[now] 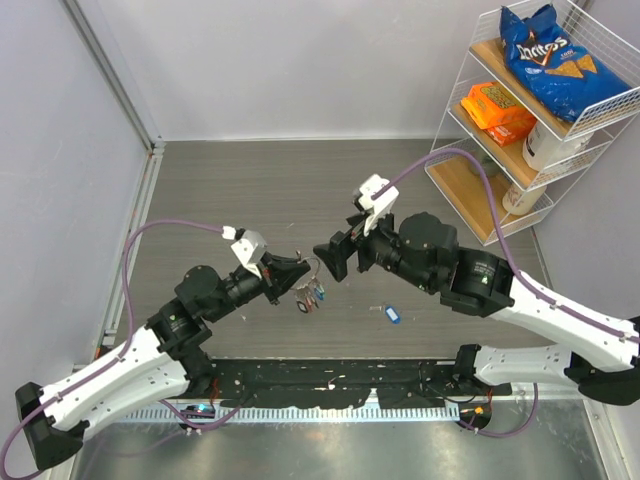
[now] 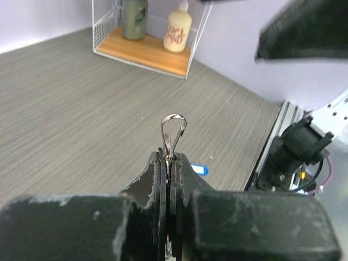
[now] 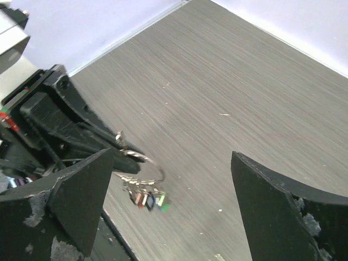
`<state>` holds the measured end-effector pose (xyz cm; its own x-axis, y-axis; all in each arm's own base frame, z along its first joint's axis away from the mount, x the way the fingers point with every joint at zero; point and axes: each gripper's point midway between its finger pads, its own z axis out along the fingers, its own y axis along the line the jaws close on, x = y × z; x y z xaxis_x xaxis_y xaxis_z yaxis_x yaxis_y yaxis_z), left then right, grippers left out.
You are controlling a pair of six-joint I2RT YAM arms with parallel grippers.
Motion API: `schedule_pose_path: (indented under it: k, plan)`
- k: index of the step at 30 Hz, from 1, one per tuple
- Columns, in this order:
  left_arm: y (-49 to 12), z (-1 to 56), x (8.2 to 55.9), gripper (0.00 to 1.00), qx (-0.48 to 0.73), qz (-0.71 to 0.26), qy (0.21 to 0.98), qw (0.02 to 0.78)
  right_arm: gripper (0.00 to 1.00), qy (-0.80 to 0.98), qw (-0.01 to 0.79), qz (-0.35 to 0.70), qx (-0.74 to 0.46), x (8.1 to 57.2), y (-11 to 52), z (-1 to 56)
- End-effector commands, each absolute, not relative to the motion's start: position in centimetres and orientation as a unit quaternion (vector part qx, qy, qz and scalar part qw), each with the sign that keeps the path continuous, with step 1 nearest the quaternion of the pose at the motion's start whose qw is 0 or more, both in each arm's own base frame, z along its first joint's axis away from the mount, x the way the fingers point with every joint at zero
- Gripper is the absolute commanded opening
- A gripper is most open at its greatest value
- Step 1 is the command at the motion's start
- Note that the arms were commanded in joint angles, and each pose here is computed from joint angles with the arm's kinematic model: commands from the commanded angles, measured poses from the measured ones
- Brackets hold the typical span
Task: Put the keys on the keyring
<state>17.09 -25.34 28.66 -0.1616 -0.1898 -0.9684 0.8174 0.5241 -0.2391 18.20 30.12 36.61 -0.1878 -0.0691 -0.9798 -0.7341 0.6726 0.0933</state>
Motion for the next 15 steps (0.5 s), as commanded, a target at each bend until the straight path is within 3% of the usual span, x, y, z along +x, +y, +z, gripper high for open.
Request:
schedule_pose_path:
  k: [1,7,12,15]
  plan:
    - [-25.2,28.8,16.9,0.0,0.282,-0.399,0.633,0.601,0.95,0.692,0.559,0.284,-0.357,17.5,29.5,37.5]
    - [-24.8,27.4,17.5,0.0,0.286,-0.37,0.653,0.595,0.95,0.69,0.56,0.26,-0.377,18.0,29.5,35.6]
    - [-24.2,26.6,18.5,0.0,0.28,-0.341,0.667,0.6,1.0,0.729,0.556,0.255,-0.306,19.4,28.3,34.2]
    - [-24.3,26.3,18.9,0.0,0.279,-0.333,0.671,0.601,0.94,0.756,0.526,0.258,-0.293,19.5,29.2,33.1]
